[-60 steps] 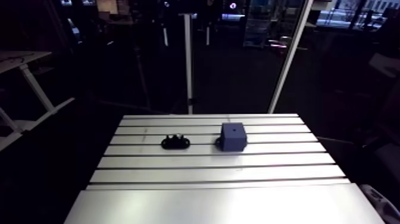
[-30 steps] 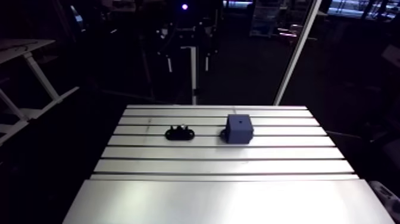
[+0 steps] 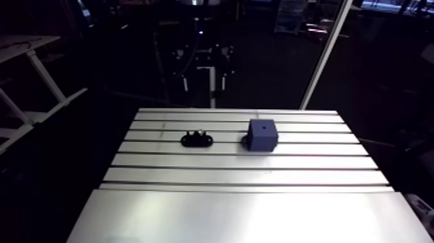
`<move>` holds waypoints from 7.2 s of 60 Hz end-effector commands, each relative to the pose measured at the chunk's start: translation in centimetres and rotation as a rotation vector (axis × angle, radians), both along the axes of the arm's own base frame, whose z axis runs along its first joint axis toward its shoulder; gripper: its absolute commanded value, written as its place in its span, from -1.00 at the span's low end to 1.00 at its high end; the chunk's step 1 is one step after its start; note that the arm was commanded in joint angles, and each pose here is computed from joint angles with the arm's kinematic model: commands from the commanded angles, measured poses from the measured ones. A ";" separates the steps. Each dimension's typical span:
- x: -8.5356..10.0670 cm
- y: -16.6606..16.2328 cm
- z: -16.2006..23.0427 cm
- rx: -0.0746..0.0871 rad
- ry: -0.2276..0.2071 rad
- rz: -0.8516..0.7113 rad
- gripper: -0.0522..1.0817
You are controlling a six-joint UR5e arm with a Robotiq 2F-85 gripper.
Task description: Pick up the M10 bolt and insert it into the hole until fully seated.
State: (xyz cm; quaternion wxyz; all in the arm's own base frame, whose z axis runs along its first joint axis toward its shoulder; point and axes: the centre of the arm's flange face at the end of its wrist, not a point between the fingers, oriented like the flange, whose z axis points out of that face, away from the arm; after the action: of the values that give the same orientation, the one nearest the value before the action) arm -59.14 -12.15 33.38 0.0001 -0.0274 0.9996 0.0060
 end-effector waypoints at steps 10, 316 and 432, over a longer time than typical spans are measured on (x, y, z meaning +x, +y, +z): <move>0.3 -0.5 -2.7 0.001 -0.010 -0.011 -0.90; 0.6 -2.1 -13.1 0.002 -0.096 0.021 0.13; -2.4 -2.1 -5.9 -0.005 -0.087 0.030 0.91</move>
State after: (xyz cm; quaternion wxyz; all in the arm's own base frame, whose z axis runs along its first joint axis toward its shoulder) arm -60.34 -14.20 23.30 0.0475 -0.0406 0.9980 0.0033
